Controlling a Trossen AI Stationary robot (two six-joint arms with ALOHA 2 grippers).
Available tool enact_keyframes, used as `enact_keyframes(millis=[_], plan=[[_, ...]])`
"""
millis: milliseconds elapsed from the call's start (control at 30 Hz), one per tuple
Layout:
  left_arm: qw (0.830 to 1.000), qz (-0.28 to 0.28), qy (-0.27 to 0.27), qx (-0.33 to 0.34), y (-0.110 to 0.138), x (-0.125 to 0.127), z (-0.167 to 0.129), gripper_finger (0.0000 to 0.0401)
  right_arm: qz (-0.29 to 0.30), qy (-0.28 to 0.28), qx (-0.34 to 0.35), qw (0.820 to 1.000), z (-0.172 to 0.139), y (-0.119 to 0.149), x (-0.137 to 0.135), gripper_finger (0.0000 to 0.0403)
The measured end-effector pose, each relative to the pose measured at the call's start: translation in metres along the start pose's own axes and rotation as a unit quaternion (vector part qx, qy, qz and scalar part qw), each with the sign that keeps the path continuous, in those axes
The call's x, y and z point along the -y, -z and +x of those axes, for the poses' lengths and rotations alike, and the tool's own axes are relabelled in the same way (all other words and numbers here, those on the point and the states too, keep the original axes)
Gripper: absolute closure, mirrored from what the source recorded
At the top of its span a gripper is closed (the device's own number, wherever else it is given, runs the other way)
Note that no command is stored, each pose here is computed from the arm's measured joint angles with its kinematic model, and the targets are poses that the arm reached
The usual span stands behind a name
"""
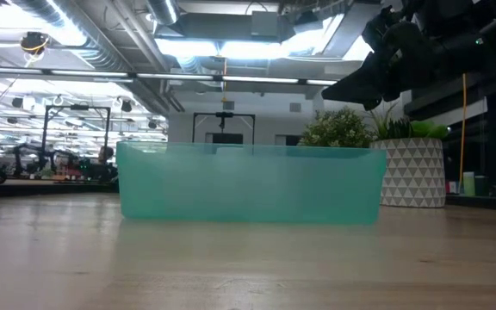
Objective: Pick and place pill bottles into a basket
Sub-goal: Put the white pill bottle into the blue bin
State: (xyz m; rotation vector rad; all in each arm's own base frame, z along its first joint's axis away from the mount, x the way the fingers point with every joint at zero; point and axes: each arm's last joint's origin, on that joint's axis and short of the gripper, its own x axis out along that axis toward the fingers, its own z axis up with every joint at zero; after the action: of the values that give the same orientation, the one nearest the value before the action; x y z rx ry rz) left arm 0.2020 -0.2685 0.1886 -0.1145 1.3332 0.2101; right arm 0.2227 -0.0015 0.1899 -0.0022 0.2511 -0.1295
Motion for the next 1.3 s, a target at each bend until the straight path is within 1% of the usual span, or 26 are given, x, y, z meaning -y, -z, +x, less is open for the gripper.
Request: enact_keyframes(millis=[300, 433, 667, 900, 1133, 1300], plan=[[1.000, 0.008, 0.001, 0.002, 0.000, 0.000, -0.001, 0.0226, 0.000, 0.000, 0.000, 1.000, 0.000, 0.000, 0.000, 0.0386], [1.000, 0.029, 0.000, 0.006, -0.001, 0.000, -0.001, 0.0245, 0.000, 0.000, 0.000, 1.000, 0.000, 0.000, 0.000, 0.0386], [0.999, 0.039, -0.001, 0.011, -0.001, 0.000, -0.002, 0.0245, 0.000, 0.000, 0.000, 1.000, 0.000, 0.000, 0.000, 0.0386], [0.999, 0.030, 0.020, 0.021, -0.004, -0.006, -0.017, 0.0245, 0.000, 0.000, 0.000, 1.000, 0.000, 0.000, 0.000, 0.0386], [0.998, -0.004, 0.048, 0.040, -0.022, -0.024, -0.038, 0.0245, 0.000, 0.000, 0.000, 1.000, 0.000, 0.000, 0.000, 0.0386], [0.996, 0.014, 0.056, 0.063, -0.035, -0.039, -0.052, 0.0245, -0.004, 0.000, 0.000, 1.000, 0.000, 0.000, 0.000, 0.0386]])
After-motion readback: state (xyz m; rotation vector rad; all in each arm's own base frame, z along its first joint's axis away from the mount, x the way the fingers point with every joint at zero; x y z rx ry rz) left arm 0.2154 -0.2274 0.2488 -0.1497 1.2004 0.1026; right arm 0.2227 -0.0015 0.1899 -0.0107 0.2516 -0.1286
